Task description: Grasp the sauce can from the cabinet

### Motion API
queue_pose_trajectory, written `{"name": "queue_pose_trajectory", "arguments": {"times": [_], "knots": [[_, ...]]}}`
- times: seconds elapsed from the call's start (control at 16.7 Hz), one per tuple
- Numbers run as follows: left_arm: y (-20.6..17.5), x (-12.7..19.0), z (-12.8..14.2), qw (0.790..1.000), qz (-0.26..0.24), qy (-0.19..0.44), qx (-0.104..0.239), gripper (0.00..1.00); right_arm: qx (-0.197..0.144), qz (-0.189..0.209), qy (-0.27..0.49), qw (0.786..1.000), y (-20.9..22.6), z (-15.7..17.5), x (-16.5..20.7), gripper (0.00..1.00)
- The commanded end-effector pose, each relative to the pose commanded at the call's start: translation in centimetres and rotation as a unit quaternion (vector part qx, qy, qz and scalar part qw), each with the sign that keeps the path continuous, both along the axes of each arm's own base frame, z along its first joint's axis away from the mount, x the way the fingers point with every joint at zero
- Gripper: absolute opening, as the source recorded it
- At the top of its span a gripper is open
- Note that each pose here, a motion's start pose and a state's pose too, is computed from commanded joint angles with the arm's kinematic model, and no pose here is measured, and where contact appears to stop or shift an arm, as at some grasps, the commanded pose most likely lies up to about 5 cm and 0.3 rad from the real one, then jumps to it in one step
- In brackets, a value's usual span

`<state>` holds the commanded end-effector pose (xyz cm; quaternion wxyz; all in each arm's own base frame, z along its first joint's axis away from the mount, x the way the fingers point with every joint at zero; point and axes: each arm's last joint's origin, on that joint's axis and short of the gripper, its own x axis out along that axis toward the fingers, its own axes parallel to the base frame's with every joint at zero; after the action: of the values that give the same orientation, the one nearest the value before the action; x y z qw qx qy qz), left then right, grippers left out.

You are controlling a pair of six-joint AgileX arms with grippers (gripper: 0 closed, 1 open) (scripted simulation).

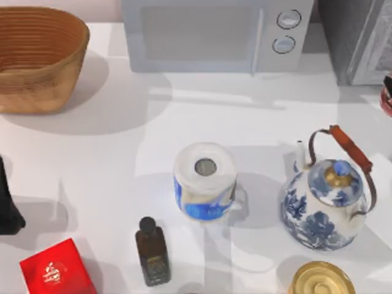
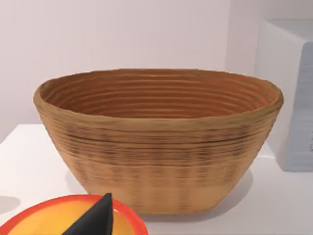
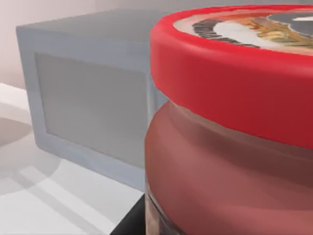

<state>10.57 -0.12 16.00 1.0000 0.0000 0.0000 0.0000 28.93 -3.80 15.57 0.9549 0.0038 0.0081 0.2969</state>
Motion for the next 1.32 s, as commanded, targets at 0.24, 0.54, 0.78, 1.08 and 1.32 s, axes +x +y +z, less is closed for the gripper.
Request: {"name": "queue_pose_trajectory", "arguments": {"times": [0.24, 0.54, 0.78, 1.08, 1.32], "knots": [[0.0, 0.0, 0.0, 1.0, 0.0, 0.0, 0.0, 1.0, 0.0, 0.036, -0.001, 0.999, -1.0, -2.9, 1.8, 0.0], [0.0, 0.0, 0.0, 1.0, 0.0, 0.0, 0.0, 1.0, 0.001, 0.074, -0.003, 0.997, -2.0, -6.7, 3.1, 0.0], [0.0, 0.0, 0.0, 1.0, 0.0, 0.0, 0.0, 1.0, -0.001, 0.08, -0.008, 0.997, -2.1, -7.1, 3.3, 0.0], [0.0, 0.0, 0.0, 1.0, 0.0, 0.0, 0.0, 1.0, -0.001, 0.083, -0.008, 0.997, -1.9, -7.1, 3.3, 0.0], [0.0, 0.0, 0.0, 1.0, 0.0, 0.0, 0.0, 1.0, -0.038, 0.112, -0.081, 0.99, -0.2, -5.0, 3.9, 0.0]]}}
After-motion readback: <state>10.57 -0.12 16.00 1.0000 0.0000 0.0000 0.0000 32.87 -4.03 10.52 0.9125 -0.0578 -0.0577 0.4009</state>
